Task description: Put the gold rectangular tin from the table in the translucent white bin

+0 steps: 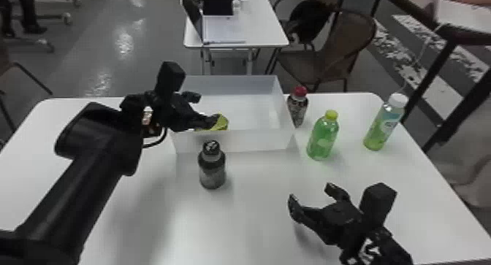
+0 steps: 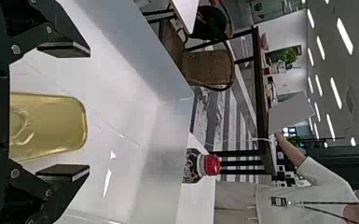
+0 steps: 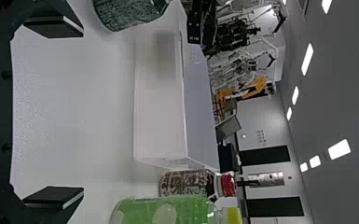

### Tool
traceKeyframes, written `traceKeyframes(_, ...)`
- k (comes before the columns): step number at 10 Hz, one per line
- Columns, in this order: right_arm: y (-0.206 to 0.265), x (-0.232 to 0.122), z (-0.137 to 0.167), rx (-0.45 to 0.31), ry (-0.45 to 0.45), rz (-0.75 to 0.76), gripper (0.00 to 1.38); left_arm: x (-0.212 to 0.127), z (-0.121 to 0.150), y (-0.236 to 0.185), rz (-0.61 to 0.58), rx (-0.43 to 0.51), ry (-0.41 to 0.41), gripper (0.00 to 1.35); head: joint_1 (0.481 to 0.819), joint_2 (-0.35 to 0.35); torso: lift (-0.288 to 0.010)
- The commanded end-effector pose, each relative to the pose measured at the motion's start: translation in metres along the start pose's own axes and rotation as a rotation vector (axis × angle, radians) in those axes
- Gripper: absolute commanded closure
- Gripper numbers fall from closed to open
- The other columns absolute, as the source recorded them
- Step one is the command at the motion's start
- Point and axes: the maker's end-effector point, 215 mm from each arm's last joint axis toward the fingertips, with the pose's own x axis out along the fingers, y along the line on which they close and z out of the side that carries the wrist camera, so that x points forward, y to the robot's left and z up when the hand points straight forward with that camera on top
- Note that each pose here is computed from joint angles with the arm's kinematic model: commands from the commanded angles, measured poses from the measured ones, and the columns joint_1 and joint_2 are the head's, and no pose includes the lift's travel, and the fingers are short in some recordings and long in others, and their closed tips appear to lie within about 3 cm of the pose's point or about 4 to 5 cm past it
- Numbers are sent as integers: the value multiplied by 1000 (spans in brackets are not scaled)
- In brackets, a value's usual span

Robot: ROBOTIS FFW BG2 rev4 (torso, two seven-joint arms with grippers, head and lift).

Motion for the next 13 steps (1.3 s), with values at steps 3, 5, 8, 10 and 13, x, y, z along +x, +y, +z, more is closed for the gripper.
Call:
traceKeyframes(3,-1,-3,2,-3,-3,-1,101,-16,20,19,43,-35,-74,329,695,-80,-128)
traceKeyframes(5,0,-4,1,-2,-2,-1,101,-64,21,55,161,-81,-134,298,695,-57,-128)
traceKeyframes(8,1,-5,4,-14,-4,0,101,-182,-25,104,438,-211,-206,298,695,42,-128)
traceKeyframes(10,-2,-7,7,-25,-4,-2,101,-243,-63,95,583,-299,-243,317,695,109,-128)
traceKeyframes(13,-8,-14,13,-38,-9,-25,101,-348,-119,69,886,-330,-186,369,695,225,-128)
